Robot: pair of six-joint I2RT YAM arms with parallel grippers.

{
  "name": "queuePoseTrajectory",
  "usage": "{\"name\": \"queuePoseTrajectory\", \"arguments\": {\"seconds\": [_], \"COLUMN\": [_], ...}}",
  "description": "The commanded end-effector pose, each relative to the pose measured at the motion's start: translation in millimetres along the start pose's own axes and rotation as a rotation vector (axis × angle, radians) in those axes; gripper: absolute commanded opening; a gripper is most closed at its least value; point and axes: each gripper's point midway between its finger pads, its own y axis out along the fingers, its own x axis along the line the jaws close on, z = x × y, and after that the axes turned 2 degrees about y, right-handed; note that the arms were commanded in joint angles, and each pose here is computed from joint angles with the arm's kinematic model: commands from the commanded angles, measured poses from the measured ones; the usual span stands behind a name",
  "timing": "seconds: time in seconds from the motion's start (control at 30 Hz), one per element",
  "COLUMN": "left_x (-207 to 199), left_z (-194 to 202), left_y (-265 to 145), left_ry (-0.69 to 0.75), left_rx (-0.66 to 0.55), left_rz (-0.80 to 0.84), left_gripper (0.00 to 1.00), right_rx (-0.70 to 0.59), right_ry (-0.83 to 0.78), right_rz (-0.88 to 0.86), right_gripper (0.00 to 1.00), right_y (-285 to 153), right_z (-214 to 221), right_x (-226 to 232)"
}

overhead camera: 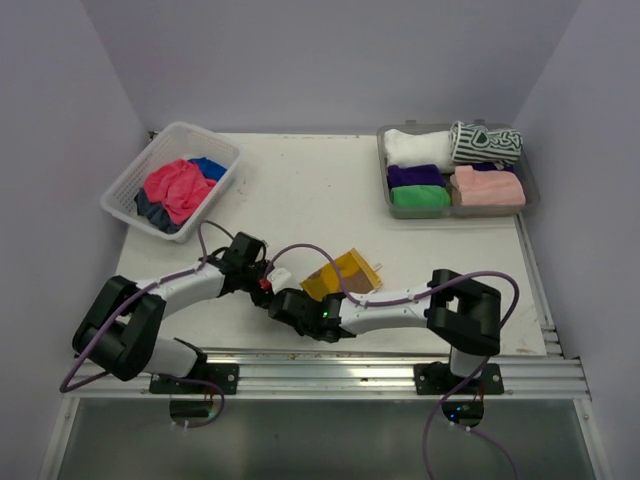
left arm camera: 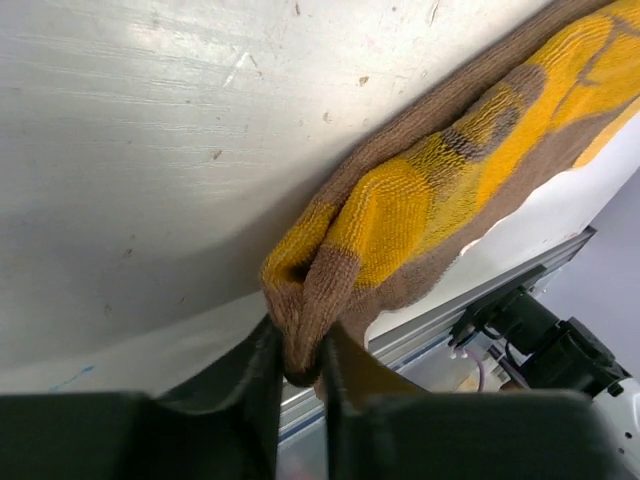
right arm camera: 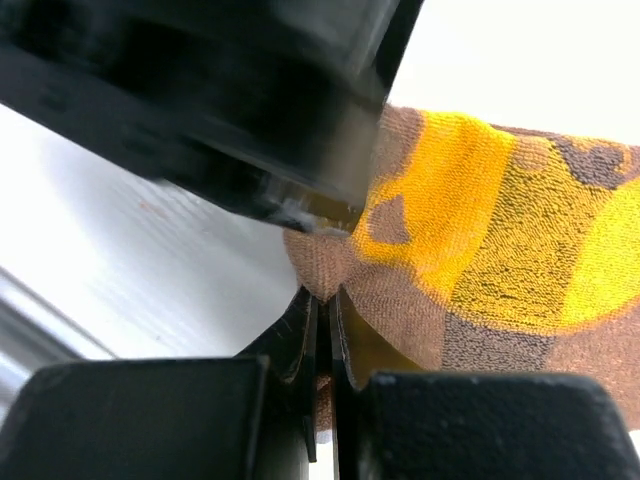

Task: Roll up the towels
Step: Roll the towel

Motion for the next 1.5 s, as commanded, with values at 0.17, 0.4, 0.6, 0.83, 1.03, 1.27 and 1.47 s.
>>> {"name": "queuePoseTrajectory", "arguments": {"seconds": [0.17,0.4,0.6,0.83,1.03,1.27,1.47], "left_x": [-14,-25,-42,-50,-55,-65,-65], "left_z": [-24,-27,-18,-11,-9,-11,-19], "left_y": [-36,-47,-46,-42,-43,-35,-22], "left_ry": [0.022,0.056,0.102,0.179,0.224,0.261,0.255], "left_rx": [-0.11,-0.14,-0.127,-0.099,-0.094,-0.086,-0.086], "left_rz": [0.073,0.101,0.192,0.181,0.193,0.217,0.205], "left_gripper": [0.62,0.54,0.36,0.33,0.28,0.22,0.17], "right_rx": [-0.04,-0.021,-0.025,-0.052,-0.038,-0.021,-0.021], "right_ry": [0.302,0.497,0.686,0.828,0.948,1.007,1.066], "right_rz": [-0.346,-0.468,-0.59,-0.743,-0.843,-0.899,-0.943], "right_gripper": [0.0,0.0,0.0,0.0,0.0,0.0,0.0], "right_y": [-23,-16,-17,-26,-25,-20,-18], "right_z": [-29,-29,-23,-29,-30,-24,-21], "right_x": [12,-6,-18,-21,-27,-27,-28]}}
